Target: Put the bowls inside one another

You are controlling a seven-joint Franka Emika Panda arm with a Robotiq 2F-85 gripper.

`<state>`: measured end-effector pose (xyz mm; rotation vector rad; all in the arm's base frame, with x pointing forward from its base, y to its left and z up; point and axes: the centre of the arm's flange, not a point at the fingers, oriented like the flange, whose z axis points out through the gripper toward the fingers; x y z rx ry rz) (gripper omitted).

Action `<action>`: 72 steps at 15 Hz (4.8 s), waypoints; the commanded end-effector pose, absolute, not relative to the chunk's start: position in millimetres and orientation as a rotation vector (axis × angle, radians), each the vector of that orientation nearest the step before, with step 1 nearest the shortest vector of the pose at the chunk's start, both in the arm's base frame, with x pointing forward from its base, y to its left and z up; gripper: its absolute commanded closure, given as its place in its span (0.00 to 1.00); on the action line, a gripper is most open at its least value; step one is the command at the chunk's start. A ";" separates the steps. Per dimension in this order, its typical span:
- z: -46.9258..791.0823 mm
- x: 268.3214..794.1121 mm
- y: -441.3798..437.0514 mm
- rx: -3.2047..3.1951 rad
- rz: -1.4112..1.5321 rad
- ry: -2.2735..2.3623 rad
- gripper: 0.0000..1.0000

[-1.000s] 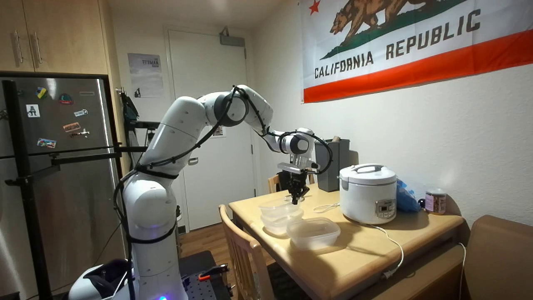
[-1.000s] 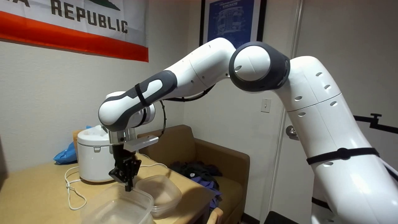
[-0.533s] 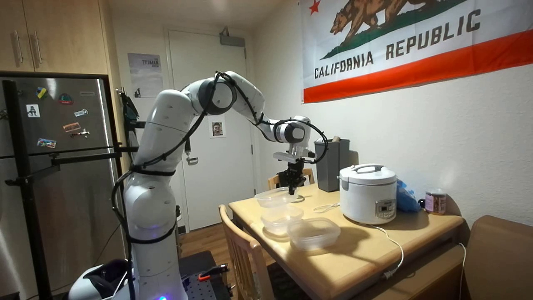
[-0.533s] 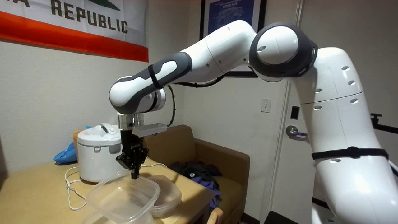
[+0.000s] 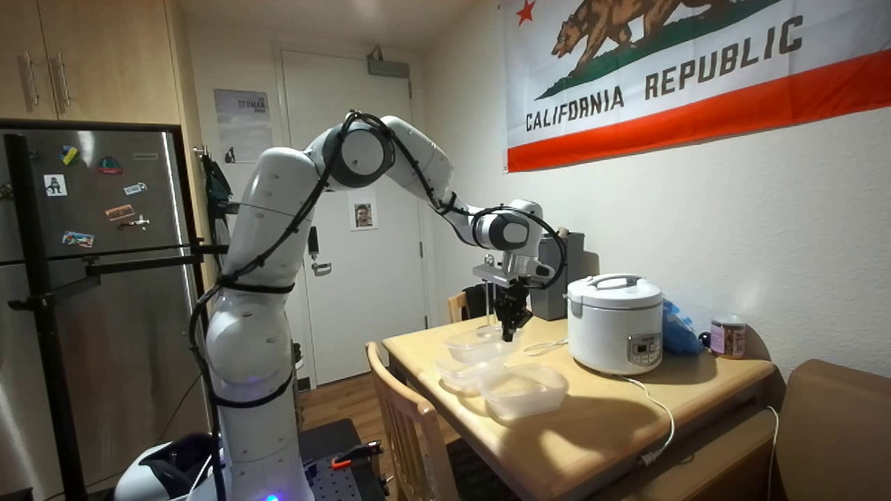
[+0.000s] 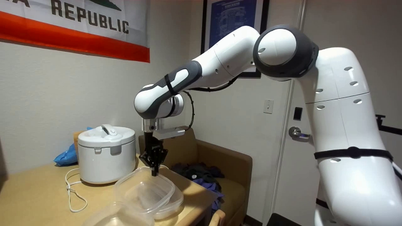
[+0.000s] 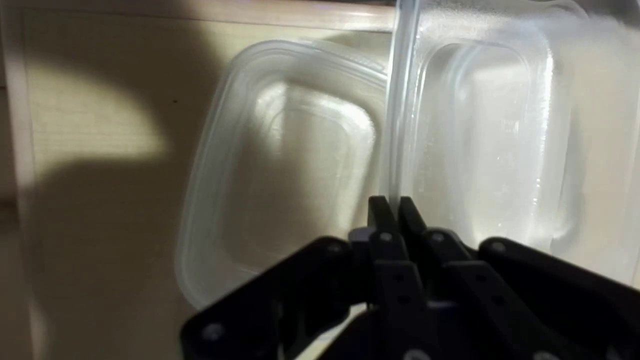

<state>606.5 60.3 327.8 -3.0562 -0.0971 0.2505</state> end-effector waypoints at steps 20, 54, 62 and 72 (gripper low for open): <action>326.6 594.3 -27.2 -3.011 0.164 0.148 0.98; 280.0 561.2 -52.8 -2.957 0.134 0.367 0.24; 351.0 552.1 38.4 -3.092 0.109 0.124 0.00; 361.8 590.4 97.5 -3.188 0.030 -0.445 0.00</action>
